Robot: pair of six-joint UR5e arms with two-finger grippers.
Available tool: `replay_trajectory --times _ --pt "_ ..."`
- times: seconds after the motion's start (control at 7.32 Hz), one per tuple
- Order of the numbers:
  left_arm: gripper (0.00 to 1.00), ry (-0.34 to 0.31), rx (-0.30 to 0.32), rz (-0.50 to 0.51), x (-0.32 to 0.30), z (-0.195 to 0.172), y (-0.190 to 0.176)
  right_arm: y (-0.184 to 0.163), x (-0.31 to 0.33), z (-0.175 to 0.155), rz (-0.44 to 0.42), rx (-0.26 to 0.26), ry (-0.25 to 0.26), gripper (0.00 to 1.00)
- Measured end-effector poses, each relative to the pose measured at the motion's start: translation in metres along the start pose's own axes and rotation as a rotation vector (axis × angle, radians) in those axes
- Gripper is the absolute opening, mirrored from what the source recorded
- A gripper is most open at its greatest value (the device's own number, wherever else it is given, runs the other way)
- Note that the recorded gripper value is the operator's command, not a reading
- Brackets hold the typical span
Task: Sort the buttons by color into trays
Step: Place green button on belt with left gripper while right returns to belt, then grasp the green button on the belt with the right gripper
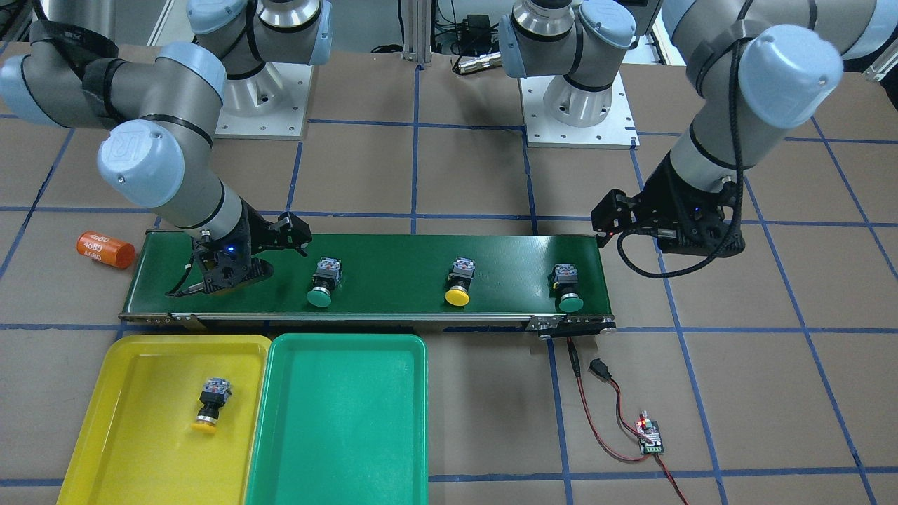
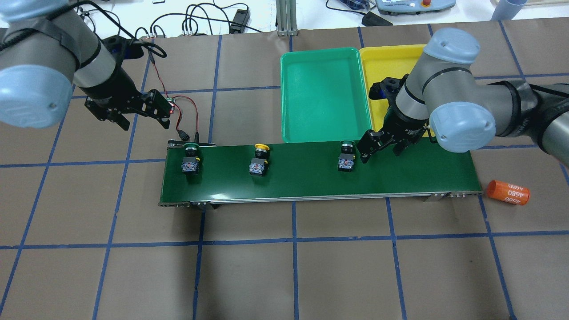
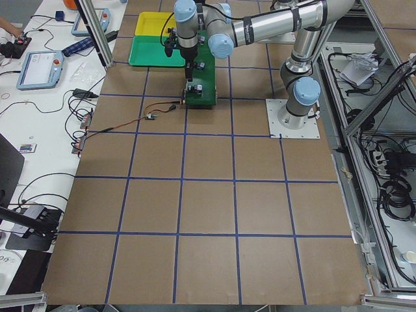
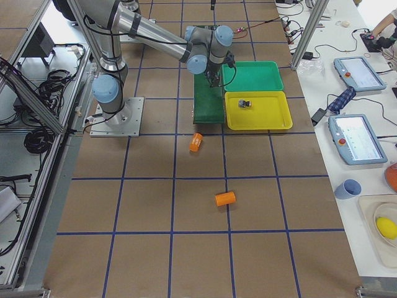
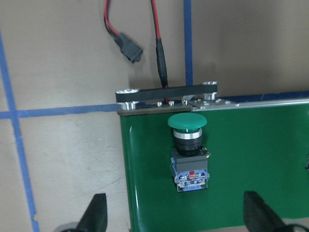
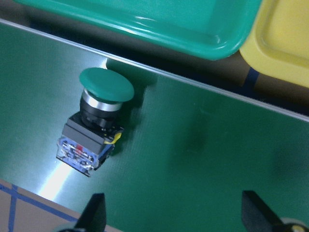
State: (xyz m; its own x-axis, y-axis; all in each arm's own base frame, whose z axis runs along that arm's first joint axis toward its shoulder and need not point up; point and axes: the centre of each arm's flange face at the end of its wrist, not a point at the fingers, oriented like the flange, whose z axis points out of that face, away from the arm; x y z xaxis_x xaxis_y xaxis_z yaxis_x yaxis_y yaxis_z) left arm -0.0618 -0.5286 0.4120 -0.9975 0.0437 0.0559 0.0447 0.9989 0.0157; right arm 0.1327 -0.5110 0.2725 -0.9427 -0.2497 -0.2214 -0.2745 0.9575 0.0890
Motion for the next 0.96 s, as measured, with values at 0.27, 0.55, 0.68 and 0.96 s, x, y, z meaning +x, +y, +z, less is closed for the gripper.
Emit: replay_trajectory --times 0.27,0.55,0.68,0.96 --pt "1.0 -0.02 -0.007 -0.02 0.021 -0.051 0.006 -0.006 -0.016 0.005 0.051 0.025 0.005 1.0" --pt "1.0 -0.055 -0.023 -0.006 0.063 -0.07 0.02 -0.016 -0.033 0.02 0.065 0.043 0.016 0.89" --pt "1.0 -0.074 -0.029 0.011 0.075 -0.069 0.027 -0.018 -0.038 0.026 0.064 0.043 0.025 0.53" --pt "1.0 -0.088 -0.035 0.007 0.075 -0.064 0.026 -0.019 -0.038 0.03 0.054 0.038 0.053 0.24"
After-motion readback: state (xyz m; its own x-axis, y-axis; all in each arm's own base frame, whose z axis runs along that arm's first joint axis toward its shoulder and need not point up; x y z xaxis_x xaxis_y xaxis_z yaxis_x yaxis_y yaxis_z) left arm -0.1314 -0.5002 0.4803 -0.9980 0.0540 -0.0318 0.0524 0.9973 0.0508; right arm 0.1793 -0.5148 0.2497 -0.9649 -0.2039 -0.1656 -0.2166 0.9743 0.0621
